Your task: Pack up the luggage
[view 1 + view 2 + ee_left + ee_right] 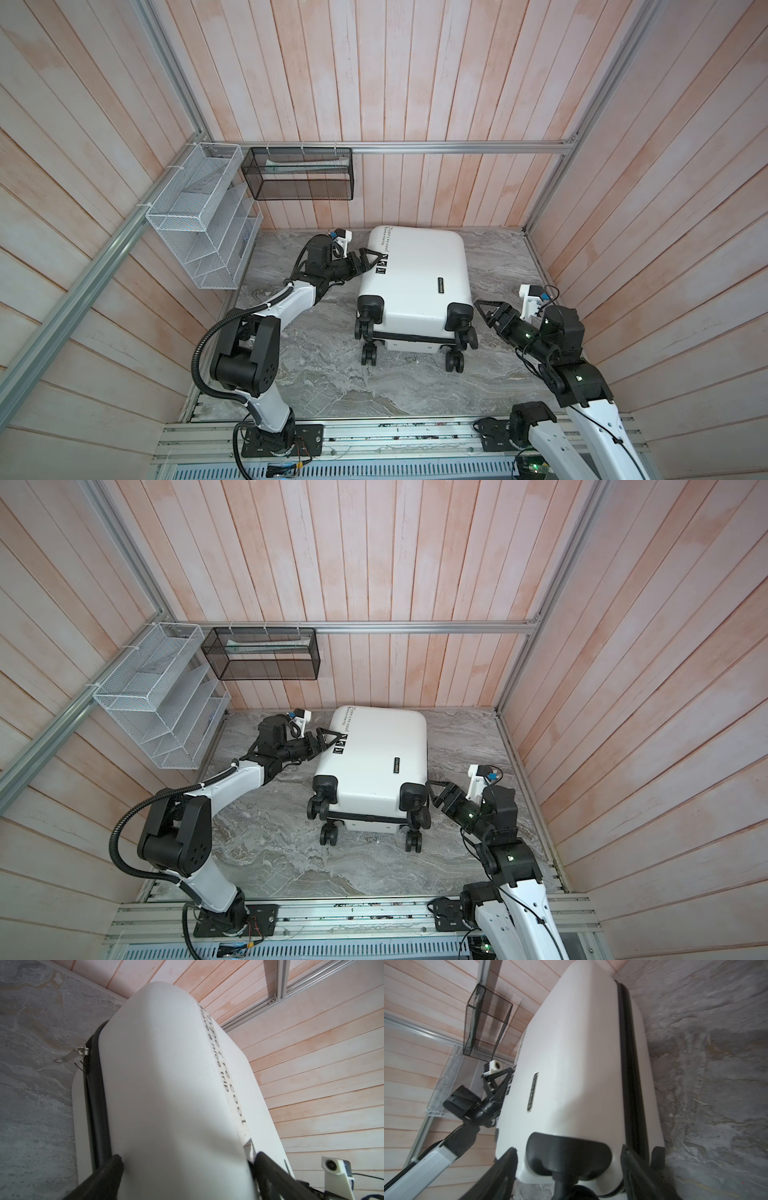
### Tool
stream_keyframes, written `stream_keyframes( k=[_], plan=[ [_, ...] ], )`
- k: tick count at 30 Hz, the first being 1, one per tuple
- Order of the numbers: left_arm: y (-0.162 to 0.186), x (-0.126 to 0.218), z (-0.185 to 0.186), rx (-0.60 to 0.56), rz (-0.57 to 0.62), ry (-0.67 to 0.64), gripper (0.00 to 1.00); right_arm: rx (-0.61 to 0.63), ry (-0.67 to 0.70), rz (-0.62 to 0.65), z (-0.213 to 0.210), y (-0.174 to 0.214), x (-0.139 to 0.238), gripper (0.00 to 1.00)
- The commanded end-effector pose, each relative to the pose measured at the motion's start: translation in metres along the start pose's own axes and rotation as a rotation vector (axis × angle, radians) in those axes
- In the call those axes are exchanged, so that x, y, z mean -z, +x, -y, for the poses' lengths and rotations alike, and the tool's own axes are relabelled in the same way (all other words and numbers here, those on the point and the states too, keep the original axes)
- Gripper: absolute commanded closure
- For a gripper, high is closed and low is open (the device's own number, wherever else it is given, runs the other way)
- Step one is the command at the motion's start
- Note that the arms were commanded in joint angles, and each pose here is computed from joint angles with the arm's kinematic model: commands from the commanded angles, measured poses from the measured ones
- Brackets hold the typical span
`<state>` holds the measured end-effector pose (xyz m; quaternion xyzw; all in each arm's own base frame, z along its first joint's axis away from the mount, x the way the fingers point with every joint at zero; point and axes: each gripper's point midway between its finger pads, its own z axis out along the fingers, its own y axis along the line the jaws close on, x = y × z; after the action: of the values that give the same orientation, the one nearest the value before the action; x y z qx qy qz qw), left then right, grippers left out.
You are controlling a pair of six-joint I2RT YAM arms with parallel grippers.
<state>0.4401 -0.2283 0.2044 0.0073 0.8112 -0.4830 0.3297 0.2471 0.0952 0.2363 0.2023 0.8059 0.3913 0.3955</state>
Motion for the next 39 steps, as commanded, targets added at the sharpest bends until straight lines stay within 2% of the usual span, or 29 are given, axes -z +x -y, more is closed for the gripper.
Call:
stream_keyframes(
  k=[1,5,8,12,15,21,28,35,39],
  plan=[
    [-0.008,0.016,0.005,-0.023,0.019,0.003,0.0,0.011,0.138,0.167,0.019,-0.046,0.003,0.27],
    [-0.016,0.042,-0.006,-0.011,0.072,-0.038,0.0,-0.084,0.178,0.219,0.053,-0.069,-0.001,0.41],
    [-0.009,0.061,-0.014,0.002,0.089,-0.093,0.0,-0.162,0.185,0.186,0.084,-0.064,-0.01,0.53],
    [0.011,0.087,-0.045,0.053,0.113,-0.299,0.0,-0.168,0.211,0.126,0.108,-0.045,-0.02,0.73],
    [0.034,0.105,-0.075,0.109,0.093,-0.465,0.0,-0.161,0.205,0.079,0.117,-0.029,-0.025,0.81],
    [0.077,0.108,-0.095,0.158,0.0,-0.533,0.0,-0.147,0.171,-0.018,0.129,-0.002,-0.038,0.85],
    [0.106,0.076,-0.066,0.067,-0.114,-0.475,0.0,-0.081,0.12,-0.127,0.113,0.013,-0.072,0.87],
    [0.113,0.053,-0.05,0.051,-0.13,-0.418,0.0,-0.012,0.058,-0.232,0.079,0.019,-0.111,0.91],
    [0.106,0.044,-0.051,0.055,-0.114,-0.399,0.0,-0.023,0.044,-0.22,0.077,0.013,-0.12,0.92]
  ],
)
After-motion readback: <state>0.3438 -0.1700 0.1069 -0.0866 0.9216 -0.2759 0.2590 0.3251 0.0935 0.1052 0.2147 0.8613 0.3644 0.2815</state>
